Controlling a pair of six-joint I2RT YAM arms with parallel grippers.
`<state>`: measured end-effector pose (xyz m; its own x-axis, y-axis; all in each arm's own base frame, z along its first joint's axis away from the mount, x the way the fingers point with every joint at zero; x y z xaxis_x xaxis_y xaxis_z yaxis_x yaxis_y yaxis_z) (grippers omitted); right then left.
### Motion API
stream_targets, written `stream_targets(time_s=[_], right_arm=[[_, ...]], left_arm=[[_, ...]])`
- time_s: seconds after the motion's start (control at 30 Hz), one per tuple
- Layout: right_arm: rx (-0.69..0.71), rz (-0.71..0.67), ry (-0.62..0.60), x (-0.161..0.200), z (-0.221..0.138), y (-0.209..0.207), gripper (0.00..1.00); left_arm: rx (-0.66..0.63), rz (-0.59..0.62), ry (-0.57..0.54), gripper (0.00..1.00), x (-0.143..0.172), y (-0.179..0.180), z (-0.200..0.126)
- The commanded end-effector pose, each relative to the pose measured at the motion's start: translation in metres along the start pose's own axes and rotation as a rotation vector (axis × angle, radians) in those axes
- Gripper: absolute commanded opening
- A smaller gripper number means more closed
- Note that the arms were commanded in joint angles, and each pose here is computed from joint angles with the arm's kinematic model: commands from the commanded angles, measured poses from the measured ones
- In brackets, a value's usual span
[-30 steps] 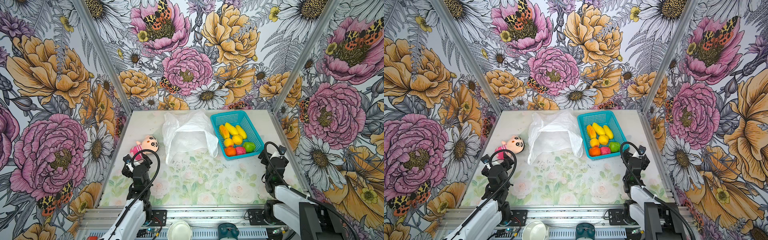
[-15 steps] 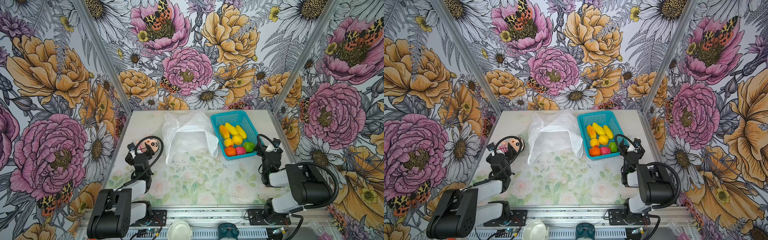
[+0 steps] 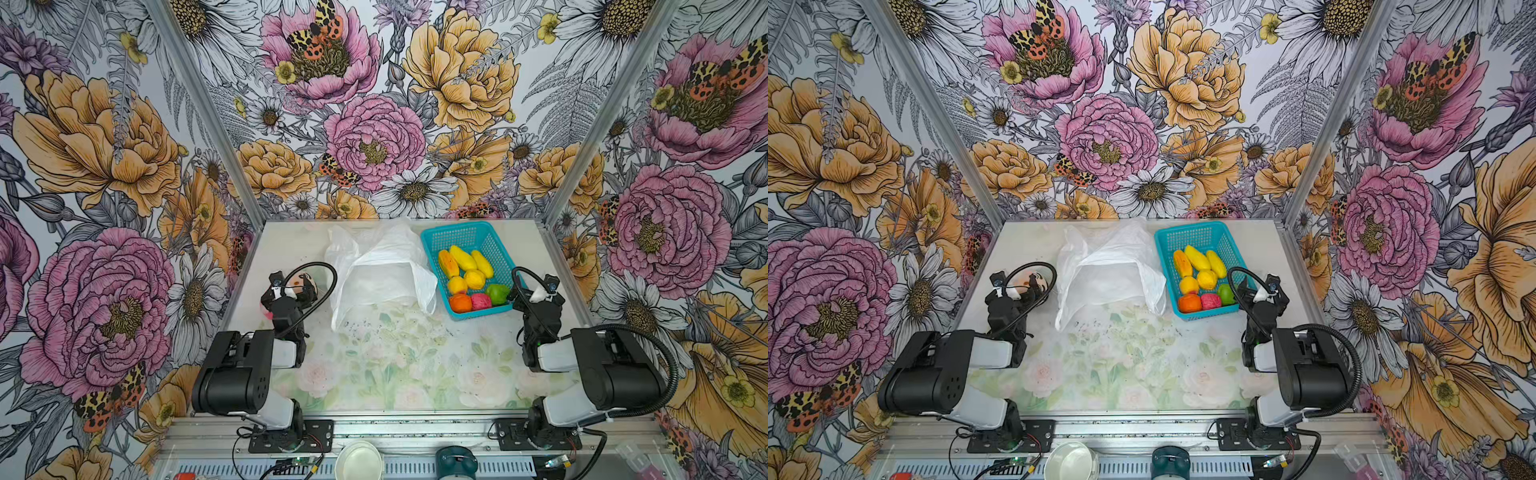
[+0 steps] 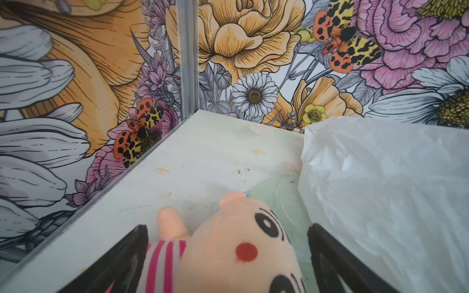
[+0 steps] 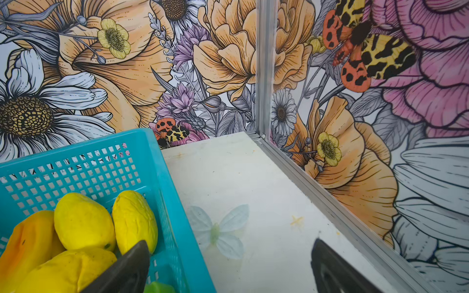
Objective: Untie the knot of the plastic bag and take out the fruit
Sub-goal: Reset both arms
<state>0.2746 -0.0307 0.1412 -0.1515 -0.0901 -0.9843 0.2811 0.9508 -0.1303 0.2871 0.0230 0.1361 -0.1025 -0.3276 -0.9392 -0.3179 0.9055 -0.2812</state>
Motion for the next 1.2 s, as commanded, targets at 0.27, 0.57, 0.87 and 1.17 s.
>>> stream_targets(time_s=[0.27, 0.57, 0.87, 1.17], right_arm=[[-0.054, -0.113, 0.109, -0.004, 0.020, 0.022, 1.00], [-0.050, -0.118, 0.110, -0.005, 0.021, 0.022, 1.00], [-0.045, -0.124, 0.110, -0.005, 0.020, 0.024, 1.00], [-0.151, -0.175, 0.077, -0.005, 0.016, 0.034, 1.00]], left_arm=[[0.065, 0.046, 0.026, 0.99, -0.004, -0.013, 0.010], [0.068, 0.066, 0.040, 0.99, -0.003, -0.016, 0.011], [0.070, 0.066, 0.039, 0.99, -0.003, -0.017, 0.011], [0.070, 0.068, 0.041, 0.99, -0.002, -0.017, 0.011]])
Point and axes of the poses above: each gripper's point midway between its finger pads, its own z axis out along the fingers, its own y axis along the line the jaws close on, x = y × z, the point moved 10 cm from there along -z, back along the fingers, and after that the axes turned 12 degrees about -z, right-handed, at the moved point
